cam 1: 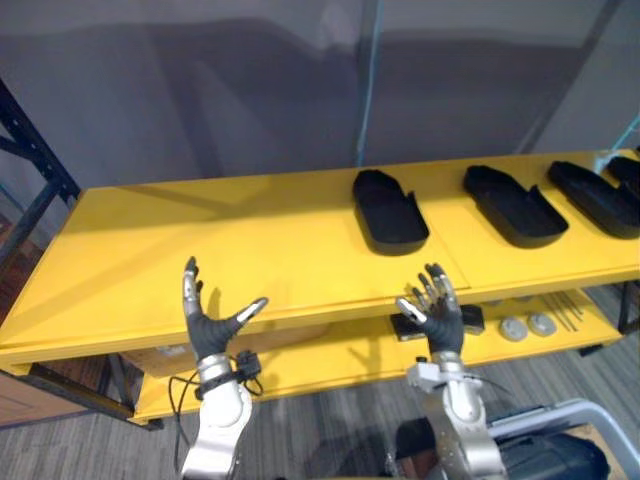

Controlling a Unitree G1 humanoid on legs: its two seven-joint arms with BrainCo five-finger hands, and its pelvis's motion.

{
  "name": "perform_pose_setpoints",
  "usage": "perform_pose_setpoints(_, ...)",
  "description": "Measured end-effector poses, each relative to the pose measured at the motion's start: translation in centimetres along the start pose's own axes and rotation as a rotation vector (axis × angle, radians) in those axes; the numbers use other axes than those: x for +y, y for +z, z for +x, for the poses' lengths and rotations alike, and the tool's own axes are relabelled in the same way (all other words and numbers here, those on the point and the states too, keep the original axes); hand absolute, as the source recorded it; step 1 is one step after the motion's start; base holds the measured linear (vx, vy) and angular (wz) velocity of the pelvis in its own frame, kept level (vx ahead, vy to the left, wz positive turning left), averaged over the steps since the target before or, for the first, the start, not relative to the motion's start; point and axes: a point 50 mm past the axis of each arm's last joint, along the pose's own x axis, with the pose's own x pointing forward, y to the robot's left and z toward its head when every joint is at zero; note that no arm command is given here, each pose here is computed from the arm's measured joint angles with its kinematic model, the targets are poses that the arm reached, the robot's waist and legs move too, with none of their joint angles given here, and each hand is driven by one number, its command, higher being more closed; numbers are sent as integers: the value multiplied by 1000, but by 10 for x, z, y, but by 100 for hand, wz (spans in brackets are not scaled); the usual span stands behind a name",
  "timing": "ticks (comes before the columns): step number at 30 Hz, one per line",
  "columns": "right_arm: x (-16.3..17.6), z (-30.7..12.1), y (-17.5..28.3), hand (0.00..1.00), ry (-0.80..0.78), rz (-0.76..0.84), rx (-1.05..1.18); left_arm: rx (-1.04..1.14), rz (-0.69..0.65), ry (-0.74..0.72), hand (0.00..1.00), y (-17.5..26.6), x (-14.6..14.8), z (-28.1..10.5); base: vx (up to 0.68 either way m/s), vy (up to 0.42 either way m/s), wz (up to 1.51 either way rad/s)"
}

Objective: Walk over and take plastic housings, then place them on the shelf

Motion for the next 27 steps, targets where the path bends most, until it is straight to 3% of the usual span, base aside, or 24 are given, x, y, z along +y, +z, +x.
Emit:
perform_pose_setpoints(8,-7,3,3,0,-28,-7,-17,-10,13,88,0,1,14,6,-6,-3,8)
perform_pose_setpoints(12,-7,5,5,0,-29,-7,-24,39,-62,115,0,-2,17,5,0,0,0)
perform_pose_setpoints(27,-13,4,2,0,-52,-11,-10,13,-129,99,0,9,17,5,0,0,-1)
